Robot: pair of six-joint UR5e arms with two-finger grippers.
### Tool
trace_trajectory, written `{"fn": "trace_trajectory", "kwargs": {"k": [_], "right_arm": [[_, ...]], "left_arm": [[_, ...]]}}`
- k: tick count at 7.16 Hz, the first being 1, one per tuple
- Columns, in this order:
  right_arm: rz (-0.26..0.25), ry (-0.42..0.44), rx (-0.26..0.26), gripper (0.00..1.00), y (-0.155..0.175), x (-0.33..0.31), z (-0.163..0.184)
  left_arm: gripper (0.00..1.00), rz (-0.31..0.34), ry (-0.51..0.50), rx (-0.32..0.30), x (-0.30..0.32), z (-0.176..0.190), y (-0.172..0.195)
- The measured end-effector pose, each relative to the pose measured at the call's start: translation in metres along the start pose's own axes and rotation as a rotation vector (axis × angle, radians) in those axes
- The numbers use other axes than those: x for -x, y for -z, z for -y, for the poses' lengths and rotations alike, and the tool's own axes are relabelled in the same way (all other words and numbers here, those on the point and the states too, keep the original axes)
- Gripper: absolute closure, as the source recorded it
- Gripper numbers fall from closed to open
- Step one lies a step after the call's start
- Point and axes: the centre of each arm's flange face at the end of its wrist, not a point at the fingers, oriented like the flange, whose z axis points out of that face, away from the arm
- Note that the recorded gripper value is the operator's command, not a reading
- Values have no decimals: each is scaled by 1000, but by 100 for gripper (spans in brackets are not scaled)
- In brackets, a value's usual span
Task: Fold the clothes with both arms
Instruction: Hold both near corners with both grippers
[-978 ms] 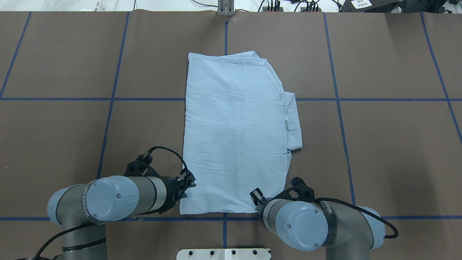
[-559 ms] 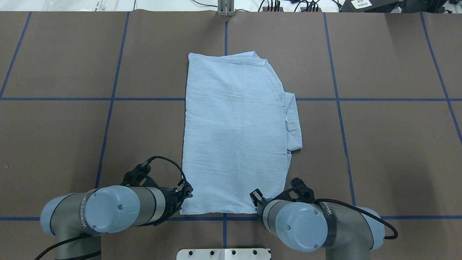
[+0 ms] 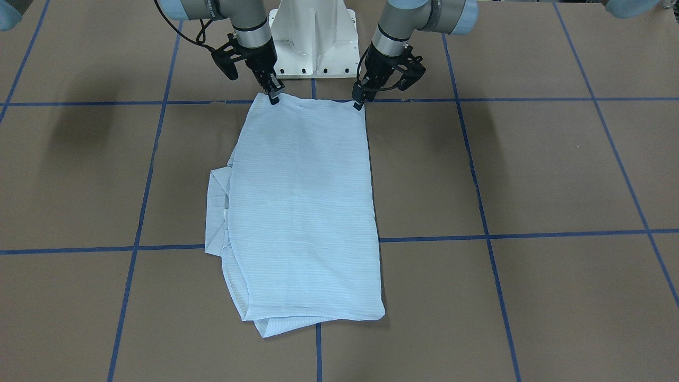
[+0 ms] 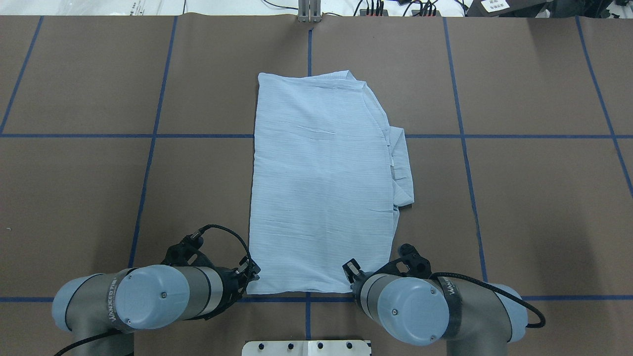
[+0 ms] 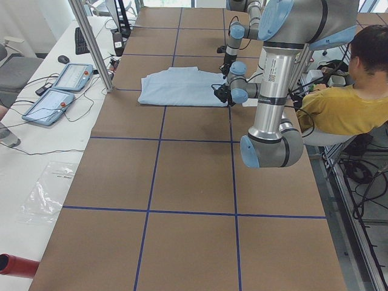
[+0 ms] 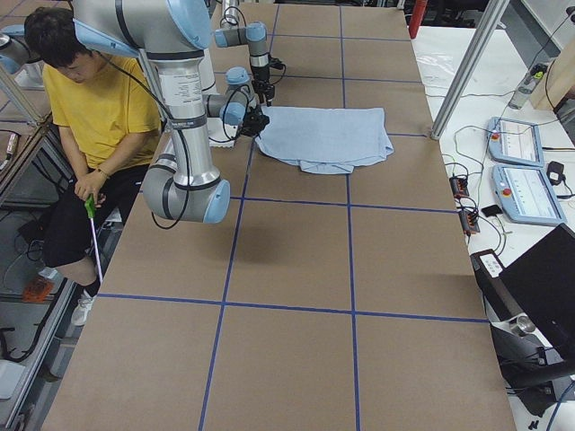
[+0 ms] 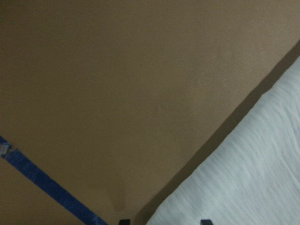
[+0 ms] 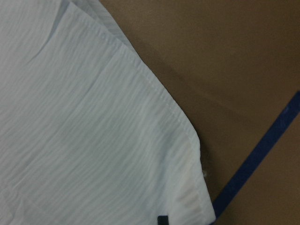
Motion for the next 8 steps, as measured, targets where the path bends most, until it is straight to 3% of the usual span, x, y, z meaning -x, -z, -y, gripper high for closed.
{"fn": "trace_trajectory", "kwargs": {"k": [6,8], "right_arm": [[-4,2,-2,100,0,-1,0],[-4,2,-2,100,0,-2,0]], "left_arm": [[42,10,-7,7,2,-8,-5],[48,21,-15,15,7,-15,-9]]}}
